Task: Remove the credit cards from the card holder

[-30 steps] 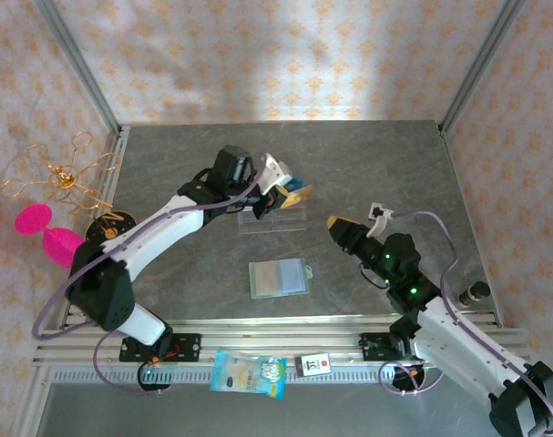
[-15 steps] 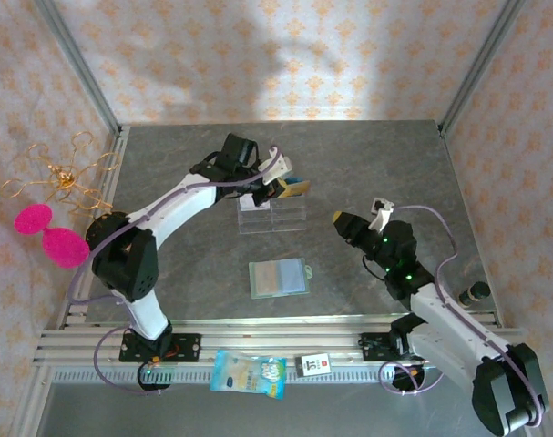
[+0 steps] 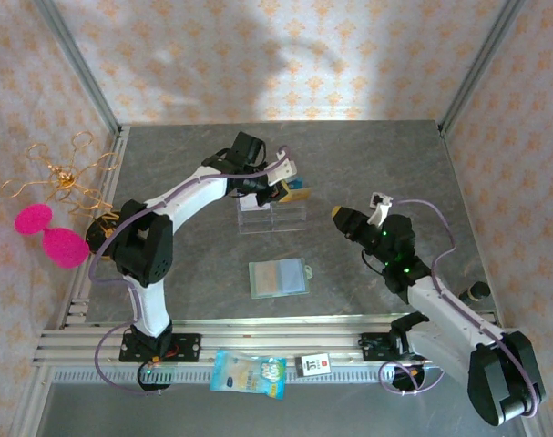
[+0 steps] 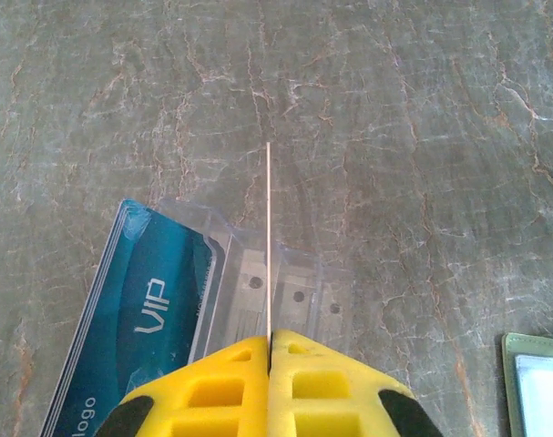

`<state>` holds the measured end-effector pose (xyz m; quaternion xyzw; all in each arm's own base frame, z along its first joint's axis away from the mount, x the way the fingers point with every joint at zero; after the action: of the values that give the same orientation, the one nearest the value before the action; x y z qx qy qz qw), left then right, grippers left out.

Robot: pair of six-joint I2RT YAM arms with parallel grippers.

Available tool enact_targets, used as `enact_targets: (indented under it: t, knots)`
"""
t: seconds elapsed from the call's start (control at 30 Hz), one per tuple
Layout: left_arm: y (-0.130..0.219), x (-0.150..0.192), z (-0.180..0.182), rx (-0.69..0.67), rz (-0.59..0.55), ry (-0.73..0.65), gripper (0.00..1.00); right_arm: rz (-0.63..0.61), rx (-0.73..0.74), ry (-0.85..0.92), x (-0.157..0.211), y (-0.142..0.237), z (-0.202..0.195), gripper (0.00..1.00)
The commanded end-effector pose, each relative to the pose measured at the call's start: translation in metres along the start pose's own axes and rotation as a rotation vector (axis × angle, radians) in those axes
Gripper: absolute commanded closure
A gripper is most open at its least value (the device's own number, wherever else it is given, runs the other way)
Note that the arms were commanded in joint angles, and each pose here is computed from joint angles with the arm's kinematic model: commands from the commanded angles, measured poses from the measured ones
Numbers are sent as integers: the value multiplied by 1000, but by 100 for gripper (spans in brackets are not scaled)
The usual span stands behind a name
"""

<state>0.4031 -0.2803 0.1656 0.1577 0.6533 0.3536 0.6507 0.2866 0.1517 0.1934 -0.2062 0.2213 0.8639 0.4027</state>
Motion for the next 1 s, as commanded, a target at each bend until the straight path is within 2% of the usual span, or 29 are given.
enact_targets:
  t: [0.0, 0.23, 0.27, 0.4, 0.97]
  knots:
    - [4, -1, 5, 8, -1, -15, 100, -37, -64, 39, -15, 0, 21, 62]
    - [7, 3, 8, 9, 2, -2, 100, -33, -66, 39, -14, -1, 19, 62]
    - [-3, 14, 8, 27, 22, 16, 100, -32, -66, 39, -14, -1, 19, 62]
    - [-9, 18, 9, 35, 29, 20, 100, -30, -69, 41, -14, -2, 20, 62]
    - [-11, 15, 20, 37, 73, -1, 100, -5, -75, 38, -10, -6, 20, 62]
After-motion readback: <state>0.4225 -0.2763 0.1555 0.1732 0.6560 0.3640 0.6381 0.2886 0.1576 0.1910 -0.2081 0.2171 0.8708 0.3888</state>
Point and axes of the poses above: each hand's point on the last joint's axis, 136 mm out from that joint toward the fingers, its own y axis back along the fingers, its own z axis along the line the jaws close on, x = y × z, the point moved 1 cm from there along y, back along the fingers, and after that the axes turned 6 degrees about -y, right-handed, at the moved point
